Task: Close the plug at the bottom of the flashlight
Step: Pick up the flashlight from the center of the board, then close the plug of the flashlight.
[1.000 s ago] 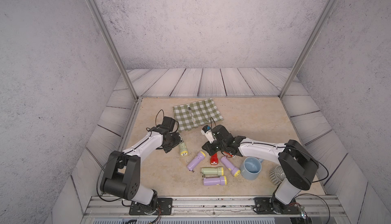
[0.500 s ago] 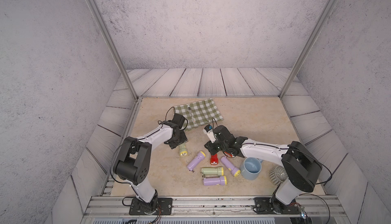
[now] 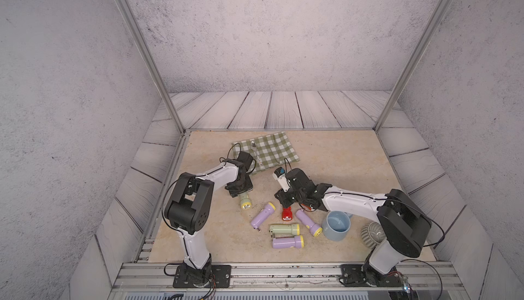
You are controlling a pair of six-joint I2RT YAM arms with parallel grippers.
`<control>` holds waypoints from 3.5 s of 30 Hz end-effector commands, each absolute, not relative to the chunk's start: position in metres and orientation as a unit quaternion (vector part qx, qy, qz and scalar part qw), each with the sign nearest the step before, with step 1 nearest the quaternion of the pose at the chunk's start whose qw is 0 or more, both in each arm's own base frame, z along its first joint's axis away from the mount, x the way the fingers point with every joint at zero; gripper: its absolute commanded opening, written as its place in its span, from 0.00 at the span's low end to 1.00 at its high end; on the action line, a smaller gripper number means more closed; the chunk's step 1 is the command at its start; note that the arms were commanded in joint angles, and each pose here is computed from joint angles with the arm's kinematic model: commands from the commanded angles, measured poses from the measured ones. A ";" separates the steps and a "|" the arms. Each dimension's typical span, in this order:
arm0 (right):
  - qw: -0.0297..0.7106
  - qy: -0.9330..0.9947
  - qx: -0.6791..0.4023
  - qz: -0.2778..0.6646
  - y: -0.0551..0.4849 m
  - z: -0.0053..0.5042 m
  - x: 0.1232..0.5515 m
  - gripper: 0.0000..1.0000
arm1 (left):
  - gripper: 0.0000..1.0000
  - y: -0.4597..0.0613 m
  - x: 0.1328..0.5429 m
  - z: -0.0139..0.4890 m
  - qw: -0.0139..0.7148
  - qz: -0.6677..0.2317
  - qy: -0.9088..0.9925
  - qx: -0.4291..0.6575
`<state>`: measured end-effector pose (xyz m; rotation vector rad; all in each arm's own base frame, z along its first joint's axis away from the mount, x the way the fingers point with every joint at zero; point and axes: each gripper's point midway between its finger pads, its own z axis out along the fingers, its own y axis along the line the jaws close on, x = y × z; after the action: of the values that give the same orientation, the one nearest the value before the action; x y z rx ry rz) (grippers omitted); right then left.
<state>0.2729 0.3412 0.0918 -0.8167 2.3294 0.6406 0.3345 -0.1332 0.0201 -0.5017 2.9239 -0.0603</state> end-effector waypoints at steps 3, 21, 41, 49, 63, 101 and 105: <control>0.292 0.877 -0.306 0.229 0.337 0.088 0.277 0.19 | 0.37 -0.128 0.333 0.020 0.086 0.001 0.985 -0.149; 0.293 0.893 -0.251 0.231 0.318 0.097 0.297 0.13 | 0.19 -0.141 0.364 0.150 0.343 -0.124 0.928 -0.070; 0.348 0.881 -0.229 0.225 0.301 0.159 0.339 0.12 | 0.00 -0.166 0.339 0.267 0.530 -0.271 0.803 0.033; 0.355 0.877 -0.200 0.255 0.280 0.184 0.362 0.12 | 0.00 -0.207 0.315 0.270 0.503 -0.330 0.778 0.180; 0.347 0.845 -0.203 0.353 0.288 0.225 0.344 0.36 | 0.00 -0.246 0.257 0.311 0.538 -0.428 0.625 0.371; 0.401 0.730 -0.397 0.385 0.335 0.362 0.252 0.42 | 0.00 -0.258 0.210 0.338 0.538 -0.470 0.510 0.479; 0.432 0.720 -0.420 0.343 0.327 0.370 0.247 0.41 | 0.00 -0.260 0.208 0.337 0.528 -0.477 0.507 0.487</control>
<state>0.2498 0.3414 0.3602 -1.0010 1.8399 0.9980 0.2177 -0.2581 0.3138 1.1163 1.3117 -1.1335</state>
